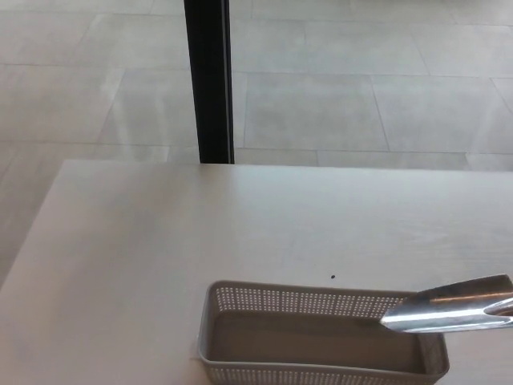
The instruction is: A garden tool is kept on the righthand side and a container is kept on the lefthand side on a desk infront of the robot. the robot uses its right hand to pick up the garden tool and makes a scooping motion inside the container
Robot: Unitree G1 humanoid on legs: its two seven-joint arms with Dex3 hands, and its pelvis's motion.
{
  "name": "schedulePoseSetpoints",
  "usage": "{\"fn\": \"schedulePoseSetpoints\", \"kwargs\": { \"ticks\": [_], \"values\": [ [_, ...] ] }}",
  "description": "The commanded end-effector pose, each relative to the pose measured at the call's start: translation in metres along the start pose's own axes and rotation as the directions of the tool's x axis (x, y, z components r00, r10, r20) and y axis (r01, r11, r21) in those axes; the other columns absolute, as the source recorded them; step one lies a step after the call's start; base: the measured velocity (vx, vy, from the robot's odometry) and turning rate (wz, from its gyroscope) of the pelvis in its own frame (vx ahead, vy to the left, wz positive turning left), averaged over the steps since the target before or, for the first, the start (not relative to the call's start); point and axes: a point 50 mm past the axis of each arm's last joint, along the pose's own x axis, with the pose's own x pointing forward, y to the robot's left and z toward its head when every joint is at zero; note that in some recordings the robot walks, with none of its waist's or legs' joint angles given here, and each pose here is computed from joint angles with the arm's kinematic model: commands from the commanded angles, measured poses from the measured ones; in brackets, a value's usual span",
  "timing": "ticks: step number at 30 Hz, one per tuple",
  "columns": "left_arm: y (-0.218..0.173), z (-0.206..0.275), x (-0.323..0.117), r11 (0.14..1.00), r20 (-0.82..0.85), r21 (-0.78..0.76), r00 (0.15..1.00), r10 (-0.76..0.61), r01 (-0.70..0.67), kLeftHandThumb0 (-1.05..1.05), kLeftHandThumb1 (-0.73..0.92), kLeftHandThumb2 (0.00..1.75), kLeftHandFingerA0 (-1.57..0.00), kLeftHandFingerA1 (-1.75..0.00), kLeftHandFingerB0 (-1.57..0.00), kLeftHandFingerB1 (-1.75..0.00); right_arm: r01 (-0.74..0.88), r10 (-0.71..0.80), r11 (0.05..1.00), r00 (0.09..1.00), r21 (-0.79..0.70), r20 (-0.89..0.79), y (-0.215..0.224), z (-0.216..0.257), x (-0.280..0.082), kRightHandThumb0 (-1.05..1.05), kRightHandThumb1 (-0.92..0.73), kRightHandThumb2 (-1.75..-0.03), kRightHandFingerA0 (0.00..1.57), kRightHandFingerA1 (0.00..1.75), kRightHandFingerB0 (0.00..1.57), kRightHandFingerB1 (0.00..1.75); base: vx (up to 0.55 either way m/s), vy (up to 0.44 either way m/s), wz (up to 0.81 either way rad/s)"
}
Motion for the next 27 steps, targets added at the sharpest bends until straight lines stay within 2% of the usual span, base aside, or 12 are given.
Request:
{"fn": "schedulePoseSetpoints", "kwargs": {
  "ticks": [1,2,3,7,8,9,10,13,15,17,18,27],
  "values": [
    [0.026,0.006,-0.007,0.999,0.013,0.014,0.999,0.045,-0.045,-0.66,-0.08,1.13,-0.94,-1.08,-0.82,-1.0,0.256,-0.158,0.952,0.879,-0.165,0.45,-0.043,0.005,0.011,-0.2,-0.68,-0.7,1.07,1.74,0.57,1.37,0.0,0.0,0.0],
    [0.026,0.006,-0.006,0.999,0.013,0.017,0.999,0.047,-0.047,-0.65,-0.08,1.12,-0.95,-1.08,-0.82,-0.99,0.267,-0.161,0.948,0.871,-0.173,0.464,-0.045,0.005,0.012,-0.25,-0.7,-0.69,0.82,1.75,0.52,1.46,0.0,0.0,0.0],
    [0.025,0.006,-0.006,0.999,0.004,0.018,0.999,0.051,-0.051,-0.66,-0.08,1.13,-0.95,-1.08,-0.82,-0.99,0.28,-0.177,0.947,0.863,-0.156,0.474,-0.05,0.005,0.015,-0.44,-0.56,-0.93,1.13,1.39,0.69,1.13,0.0,0.0,0.0],
    [0.027,0.008,-0.006,0.999,0.014,0.01,0.999,0.051,-0.051,-0.68,-0.08,1.12,-0.92,-1.09,-0.82,-1.0,0.295,-0.172,0.939,0.848,-0.177,0.502,-0.058,0.004,0.02,-0.42,-0.5,-0.93,1.17,1.36,0.71,1.05,0.0,0.0,0.0],
    [0.027,0.008,-0.006,0.999,0.018,0.001,0.999,0.051,-0.051,-0.68,-0.08,1.12,-0.92,-1.09,-0.82,-1.0,0.31,-0.176,0.932,0.84,-0.186,0.514,-0.062,0.005,0.022,-0.42,-0.5,-0.93,1.17,1.36,0.71,1.05,0.0,0.0,0.0],
    [0.027,0.008,-0.006,0.999,0.018,0.007,0.998,0.053,-0.053,-0.68,-0.08,1.13,-0.95,-1.08,-0.85,-0.99,0.317,-0.18,0.929,0.836,-0.189,0.519,-0.063,0.005,0.023,-0.37,-0.66,-0.62,0.89,1.74,0.66,1.24,0.0,0.0,0.0],
    [0.027,0.008,-0.007,0.999,0.02,0.014,0.998,0.051,-0.051,-0.58,-0.06,1.11,-1.07,-1.15,-0.92,-1.03,0.331,-0.186,0.923,0.829,-0.195,0.527,-0.066,0.006,0.024,-0.39,-0.46,-0.9,1.21,1.37,0.74,1.05,0.0,0.0,0.0],
    [0.027,0.009,-0.006,0.998,0.02,0.02,0.998,0.056,-0.057,-0.65,-0.12,1.17,-1.0,-1.09,-0.85,-1.0,0.318,-0.158,0.923,0.827,-0.217,0.539,-0.076,0.011,0.033,-0.36,-0.44,-0.9,1.23,1.37,0.76,1.03,0.0,0.0,0.0],
    [0.027,0.009,-0.006,0.998,0.02,0.017,0.998,0.053,-0.053,-0.58,-0.04,1.11,-1.1,-1.14,-0.91,-1.01,0.318,-0.153,0.922,0.823,-0.22,0.548,-0.079,0.014,0.035,-0.37,-0.45,-0.91,1.23,1.37,0.77,1.02,0.0,0.0,0.0],
    [0.027,0.009,-0.006,0.998,0.018,0.026,0.998,0.057,-0.057,-0.66,-0.11,1.16,-0.97,-1.09,-0.86,-1.0,0.325,-0.151,0.918,0.818,-0.228,0.555,-0.082,0.017,0.038,-0.35,-0.45,-0.91,1.23,1.36,0.78,1.01,0.0,0.0,0.0],
    [0.027,0.011,-0.006,0.998,0.024,0.031,0.998,0.051,-0.052,-0.59,-0.03,1.11,-1.09,-1.13,-0.93,-1.02,0.305,-0.131,0.925,0.817,-0.228,0.562,-0.084,0.021,0.04,-0.4,-0.6,-0.63,0.93,1.7,0.77,1.05,0.0,0.0,0.0],
    [0.025,0.008,-0.006,0.999,0.02,0.014,0.999,0.033,-0.033,-0.61,-0.06,1.09,-1.01,-1.15,-0.88,-1.02,0.329,-0.124,0.922,0.753,-0.206,0.646,-0.082,0.049,0.052,-0.34,-0.57,-0.6,0.92,1.7,0.93,0.86,0.0,0.0,0.0]
  ]
}}
